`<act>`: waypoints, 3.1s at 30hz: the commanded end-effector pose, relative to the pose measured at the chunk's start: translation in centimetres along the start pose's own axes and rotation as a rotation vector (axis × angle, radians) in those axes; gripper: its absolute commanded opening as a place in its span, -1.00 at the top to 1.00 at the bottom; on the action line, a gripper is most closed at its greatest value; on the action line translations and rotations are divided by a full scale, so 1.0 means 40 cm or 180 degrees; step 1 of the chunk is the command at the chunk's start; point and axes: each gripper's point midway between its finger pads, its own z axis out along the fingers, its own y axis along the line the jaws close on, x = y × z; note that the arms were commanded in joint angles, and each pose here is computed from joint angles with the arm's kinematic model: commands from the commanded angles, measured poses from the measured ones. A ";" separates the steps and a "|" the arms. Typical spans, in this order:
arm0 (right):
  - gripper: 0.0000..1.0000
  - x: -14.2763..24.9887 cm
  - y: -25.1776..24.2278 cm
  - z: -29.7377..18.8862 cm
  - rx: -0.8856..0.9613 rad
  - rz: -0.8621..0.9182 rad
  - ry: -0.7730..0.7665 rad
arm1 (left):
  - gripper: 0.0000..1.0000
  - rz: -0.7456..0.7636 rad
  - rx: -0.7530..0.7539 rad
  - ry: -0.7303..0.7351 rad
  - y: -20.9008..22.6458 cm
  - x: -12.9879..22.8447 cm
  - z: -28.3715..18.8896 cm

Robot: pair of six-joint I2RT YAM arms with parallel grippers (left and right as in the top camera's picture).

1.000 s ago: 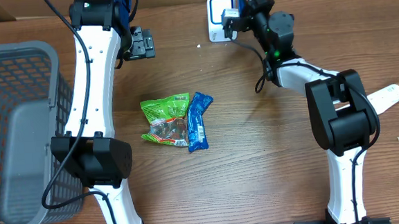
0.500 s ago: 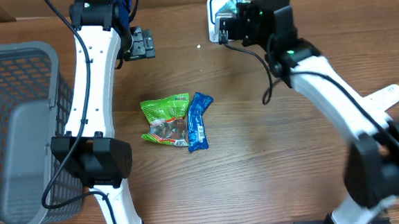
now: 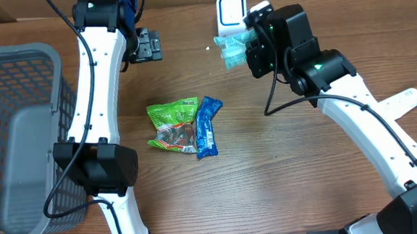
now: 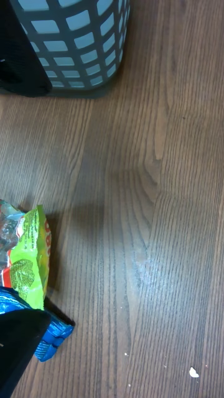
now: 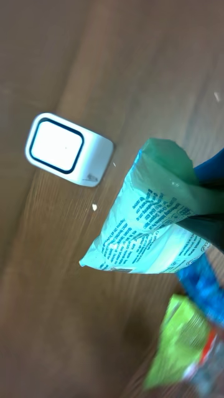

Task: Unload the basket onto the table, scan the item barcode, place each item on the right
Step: 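Carry the mint-green pack to the right side and release it, then move the right gripper to the blue snack bar and grasp it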

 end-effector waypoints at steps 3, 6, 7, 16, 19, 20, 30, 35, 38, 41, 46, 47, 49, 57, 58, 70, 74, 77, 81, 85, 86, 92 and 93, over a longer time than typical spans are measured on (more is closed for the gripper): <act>0.93 0.020 -0.128 -0.027 0.0284 0.1608 0.0061 | -0.99 -0.0002 0.0011 -0.0126 -0.001 -0.013 -0.032; 0.92 0.088 -0.272 -0.058 0.0662 0.2419 0.0231 | -1.00 -0.0002 0.0011 -0.0126 -0.001 -0.013 -0.032; 0.93 0.113 -0.312 -0.071 0.0782 0.2621 0.0290 | -0.99 -0.0002 0.0011 -0.0126 -0.001 -0.013 -0.032; 0.93 0.357 -0.635 -0.197 0.1741 0.3717 0.0499 | -0.99 -0.0002 0.0012 -0.0125 -0.001 -0.013 -0.032; 0.93 0.434 -0.685 -0.198 0.1879 0.3887 0.0498 | -0.99 -0.0002 0.0012 -0.0125 -0.001 -0.013 -0.032; 0.93 0.457 -0.697 -0.197 0.1912 0.3933 0.0496 | -0.99 -0.0002 0.0011 -0.0126 -0.001 -0.013 -0.032; -0.33 0.539 -0.730 -0.204 0.2137 0.4009 0.0540 | -1.00 -0.0001 0.0011 -0.0126 -0.001 -0.013 -0.032; -0.61 0.420 -0.633 -0.141 0.0976 0.3707 0.0480 | -0.99 -0.0002 0.0011 -0.0126 -0.001 -0.013 -0.032; -0.67 0.371 -0.603 -0.128 0.0762 0.3635 0.0421 | -0.99 -0.0001 0.0011 -0.0126 -0.001 -0.013 -0.032; -0.69 0.349 -0.587 -0.115 0.0713 0.3688 0.0370 | -0.99 -0.0002 0.0011 -0.0126 -0.001 -0.013 -0.032; -0.71 0.325 -0.569 -0.098 0.0664 0.3579 0.0318 | -1.00 -0.0002 0.0012 -0.0125 -0.001 -0.013 -0.032; -0.71 0.316 -0.562 -0.093 0.0628 0.3544 0.0297 | -0.99 -0.0002 0.0011 -0.0126 -0.001 -0.013 -0.032; -0.76 0.288 -0.538 -0.077 0.0507 0.3443 0.0244 | -0.99 -0.0002 0.0012 -0.0125 -0.001 -0.013 -0.032; -0.77 0.152 -0.372 0.007 0.0104 0.2713 -0.0034 | -0.99 -0.0002 0.0012 -0.0125 -0.001 -0.013 -0.032; -0.76 0.137 -0.348 0.015 0.0070 0.2569 -0.0071 | -0.99 -0.0002 0.0011 -0.0126 -0.001 -0.013 -0.032; -0.72 0.164 -0.022 0.097 -0.0342 0.1781 0.0344 | -1.00 -0.0002 0.0012 -0.0125 -0.001 -0.013 -0.032; -0.71 0.211 0.094 0.126 -0.0534 0.1761 0.0615 | -0.99 -0.0002 0.0011 -0.0126 -0.001 -0.013 -0.032; -0.67 0.261 0.153 0.141 -0.0542 0.1939 0.0877 | -0.99 -0.0002 0.0011 -0.0126 -0.001 -0.013 -0.032; -0.63 0.319 0.210 0.173 -0.0495 0.1969 0.1090 | -0.99 -0.0002 0.0012 -0.0125 -0.001 -0.013 -0.032; -0.61 0.394 0.241 0.219 -0.0299 0.1976 0.1289 | -0.99 -0.0002 0.0012 -0.0125 -0.001 -0.013 -0.032; -0.61 0.408 0.249 0.230 -0.0294 0.1954 0.1327 | -1.00 -0.0002 0.0012 -0.0125 -0.001 -0.013 -0.032; -0.58 0.449 0.288 0.285 -0.0441 0.1920 0.1417 | -0.99 -0.0002 0.0011 -0.0126 -0.001 -0.013 -0.032; -0.56 0.444 0.289 0.291 -0.0460 0.1918 0.1383 | -0.99 -0.0002 0.0012 -0.0125 -0.001 -0.013 -0.032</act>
